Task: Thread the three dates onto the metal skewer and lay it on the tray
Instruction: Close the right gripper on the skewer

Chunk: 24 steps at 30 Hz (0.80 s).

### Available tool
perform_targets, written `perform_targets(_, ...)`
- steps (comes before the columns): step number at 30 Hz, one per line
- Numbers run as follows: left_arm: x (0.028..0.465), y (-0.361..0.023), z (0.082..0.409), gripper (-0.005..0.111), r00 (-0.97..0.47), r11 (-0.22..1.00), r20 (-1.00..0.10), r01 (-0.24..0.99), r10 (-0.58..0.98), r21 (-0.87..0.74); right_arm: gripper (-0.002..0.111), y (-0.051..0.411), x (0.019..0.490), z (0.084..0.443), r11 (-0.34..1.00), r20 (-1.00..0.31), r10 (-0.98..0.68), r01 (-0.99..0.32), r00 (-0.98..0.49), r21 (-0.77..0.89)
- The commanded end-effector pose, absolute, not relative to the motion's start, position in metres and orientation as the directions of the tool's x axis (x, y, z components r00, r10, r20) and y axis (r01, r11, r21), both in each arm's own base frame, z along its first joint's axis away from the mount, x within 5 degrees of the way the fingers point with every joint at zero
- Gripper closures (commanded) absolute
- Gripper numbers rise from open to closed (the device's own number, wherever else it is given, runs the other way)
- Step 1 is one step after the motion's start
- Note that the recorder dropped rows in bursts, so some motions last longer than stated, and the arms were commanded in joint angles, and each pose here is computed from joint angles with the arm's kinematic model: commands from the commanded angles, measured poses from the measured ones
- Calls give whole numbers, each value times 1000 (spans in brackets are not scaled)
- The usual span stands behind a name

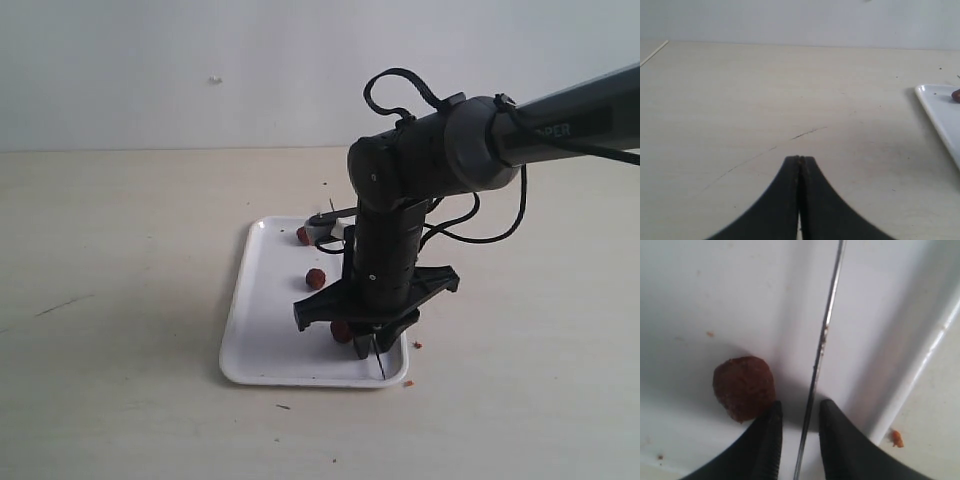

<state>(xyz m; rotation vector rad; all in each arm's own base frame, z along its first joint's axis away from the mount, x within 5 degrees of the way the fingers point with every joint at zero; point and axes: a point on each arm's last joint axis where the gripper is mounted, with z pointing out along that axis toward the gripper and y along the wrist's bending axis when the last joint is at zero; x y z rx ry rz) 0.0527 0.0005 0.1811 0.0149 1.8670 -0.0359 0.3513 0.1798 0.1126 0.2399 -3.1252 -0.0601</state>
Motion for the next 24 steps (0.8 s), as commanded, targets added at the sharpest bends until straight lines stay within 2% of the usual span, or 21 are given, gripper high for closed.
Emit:
perform_targets(1, 53, 1, 181, 107, -285, 999, -959, 27, -8, -16, 81, 180, 351, 108, 990, 19, -139, -139, -990, 35)
perform_targets(16, 53, 1, 181, 107, -285, 999, -959, 27, -8, -16, 81, 181, 352, 108, 992, 6, -119, -119, -993, 36)
perform_targets(19, 53, 1, 181, 107, -285, 999, -959, 27, -8, -16, 90, 180, 350, 108, 992, 28, -120, -119, -992, 29)
perform_targets(22, 53, 1, 181, 107, -285, 999, -959, 27, -8, -16, 108, 179, 348, 108, 993, 54, -120, -119, -991, 20)
perform_targets(24, 53, 1, 181, 107, -285, 999, -959, 27, -8, -16, 108, 179, 347, 108, 995, 60, -101, -100, -993, 17)
